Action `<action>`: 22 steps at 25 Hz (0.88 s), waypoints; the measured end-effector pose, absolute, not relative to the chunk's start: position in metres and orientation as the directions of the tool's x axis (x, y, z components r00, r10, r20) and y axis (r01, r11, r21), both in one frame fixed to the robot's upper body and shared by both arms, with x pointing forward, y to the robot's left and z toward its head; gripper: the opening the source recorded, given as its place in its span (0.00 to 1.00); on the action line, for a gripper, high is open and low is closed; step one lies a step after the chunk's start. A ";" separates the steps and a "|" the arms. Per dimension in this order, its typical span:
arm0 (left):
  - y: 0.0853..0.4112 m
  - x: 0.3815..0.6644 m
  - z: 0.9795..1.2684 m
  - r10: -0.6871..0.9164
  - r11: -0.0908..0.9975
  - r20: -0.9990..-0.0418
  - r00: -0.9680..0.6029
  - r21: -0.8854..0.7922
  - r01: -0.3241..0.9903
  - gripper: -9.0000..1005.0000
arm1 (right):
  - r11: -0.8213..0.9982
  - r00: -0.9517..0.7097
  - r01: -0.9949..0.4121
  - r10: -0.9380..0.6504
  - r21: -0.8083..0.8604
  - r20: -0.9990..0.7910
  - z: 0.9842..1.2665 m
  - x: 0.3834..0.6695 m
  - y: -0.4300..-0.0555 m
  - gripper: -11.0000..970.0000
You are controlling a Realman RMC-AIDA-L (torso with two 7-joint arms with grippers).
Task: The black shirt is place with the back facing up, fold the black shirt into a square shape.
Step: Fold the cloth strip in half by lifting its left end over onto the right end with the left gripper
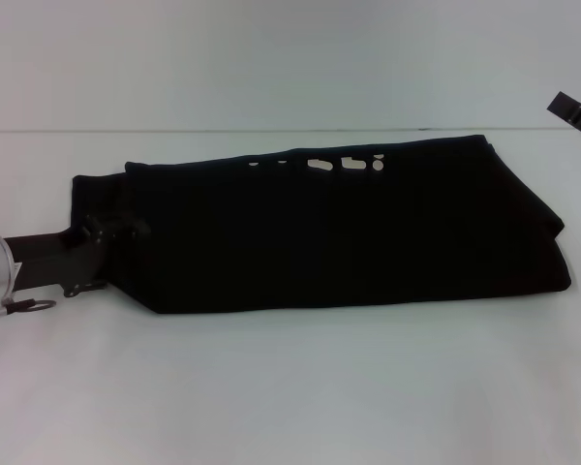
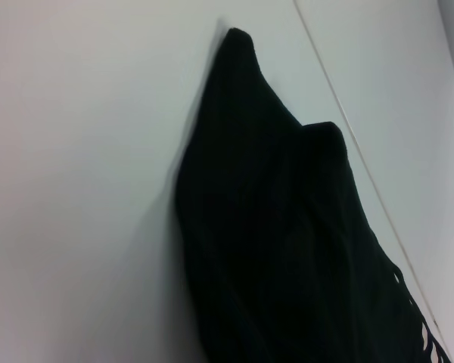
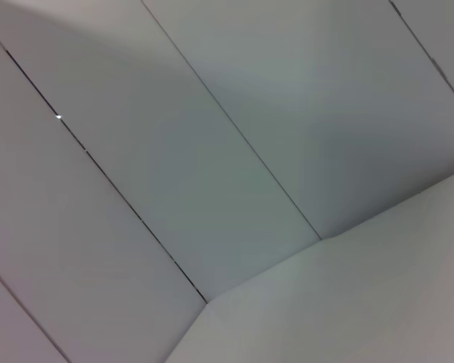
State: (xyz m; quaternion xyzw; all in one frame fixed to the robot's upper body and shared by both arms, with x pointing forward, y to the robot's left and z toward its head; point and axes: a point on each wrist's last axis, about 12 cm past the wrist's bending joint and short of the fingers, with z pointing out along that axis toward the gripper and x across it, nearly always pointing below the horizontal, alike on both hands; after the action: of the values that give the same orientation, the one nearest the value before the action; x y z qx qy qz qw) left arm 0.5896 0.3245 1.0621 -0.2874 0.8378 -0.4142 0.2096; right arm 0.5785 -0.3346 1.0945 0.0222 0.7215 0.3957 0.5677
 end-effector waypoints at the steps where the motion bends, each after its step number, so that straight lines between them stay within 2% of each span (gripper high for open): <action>1: 0.324 0.590 1.063 -0.648 0.499 -0.118 -0.752 -0.812 -0.302 0.70 | 0.684 -0.354 -0.419 0.482 0.597 -0.801 1.095 0.579 -0.334 0.74; 3: 0.324 0.589 1.062 -0.636 0.513 -0.126 -0.761 -0.806 -0.295 0.70 | 0.683 -0.355 -0.420 0.483 0.598 -0.800 1.095 0.579 -0.334 0.74; 9: 0.326 0.589 1.063 -0.627 0.531 -0.144 -0.766 -0.798 -0.284 0.50 | 0.681 -0.355 -0.421 0.484 0.599 -0.800 1.095 0.579 -0.334 0.74; 19: 0.328 0.589 1.066 -0.586 0.570 -0.211 -0.783 -0.794 -0.212 0.27 | 0.677 -0.360 -0.419 0.489 0.606 -0.795 1.096 0.579 -0.335 0.74; 22: 0.328 0.590 1.067 -0.569 0.586 -0.236 -0.788 -0.788 -0.188 0.17 | 0.676 -0.361 -0.416 0.492 0.609 -0.792 1.098 0.580 -0.338 0.74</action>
State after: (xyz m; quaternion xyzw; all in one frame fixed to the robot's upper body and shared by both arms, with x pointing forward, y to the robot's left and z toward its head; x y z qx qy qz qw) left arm 0.5897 0.3282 1.0672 -0.2206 0.8577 -0.3978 0.2398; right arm 0.5799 -0.3377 1.0979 0.0264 0.7205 0.4018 0.5645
